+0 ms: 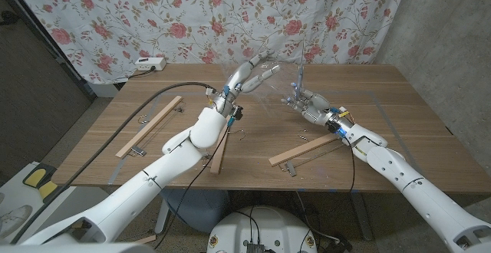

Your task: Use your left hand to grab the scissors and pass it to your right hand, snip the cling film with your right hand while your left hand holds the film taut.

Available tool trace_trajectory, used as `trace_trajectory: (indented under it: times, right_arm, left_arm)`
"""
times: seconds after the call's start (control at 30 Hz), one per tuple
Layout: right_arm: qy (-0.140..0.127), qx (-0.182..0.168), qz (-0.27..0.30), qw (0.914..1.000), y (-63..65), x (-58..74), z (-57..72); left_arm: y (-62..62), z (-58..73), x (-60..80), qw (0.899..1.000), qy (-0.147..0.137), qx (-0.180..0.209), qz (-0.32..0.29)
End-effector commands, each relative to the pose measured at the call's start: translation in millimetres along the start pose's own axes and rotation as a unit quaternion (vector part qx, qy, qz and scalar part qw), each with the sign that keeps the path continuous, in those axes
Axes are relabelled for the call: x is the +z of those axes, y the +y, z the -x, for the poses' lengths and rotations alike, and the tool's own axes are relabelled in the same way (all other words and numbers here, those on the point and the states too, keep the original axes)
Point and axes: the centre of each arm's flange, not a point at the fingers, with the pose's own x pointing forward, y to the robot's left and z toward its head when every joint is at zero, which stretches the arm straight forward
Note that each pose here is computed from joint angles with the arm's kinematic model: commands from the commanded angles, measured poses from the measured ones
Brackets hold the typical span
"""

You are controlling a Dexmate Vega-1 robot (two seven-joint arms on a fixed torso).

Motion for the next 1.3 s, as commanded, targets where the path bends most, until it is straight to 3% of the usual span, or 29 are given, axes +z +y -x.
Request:
trace_trajectory:
  times: [0.03,0.2,0.53,0.9,1.3]
  right_arm:
    - [0.019,-0.008,-0.003,0.9998,11.0,13.1,1.2]
    - [0.032,-0.01,-0.001,0.9994,18.3,19.7,3.3]
    - [0.046,-0.003,-0.014,0.9988,30.5,21.1,8.2]
    - [0.057,0.039,-0.096,0.9929,44.7,9.9,8.2]
    - [0.042,0.077,-0.144,0.9857,45.3,-4.8,-1.3]
  left_arm:
    - [11.7,19.9,-11.3,1.0,0.023,0.015,0.015]
    - [16.4,32.6,-20.5,0.998,0.045,0.018,0.026]
    - [14.3,44.2,-27.9,0.996,0.065,0.022,0.058]
    - [8.4,51.7,-30.9,0.994,0.085,0.015,0.064]
    - [7.5,65.2,-33.3,0.991,0.116,0.017,0.064]
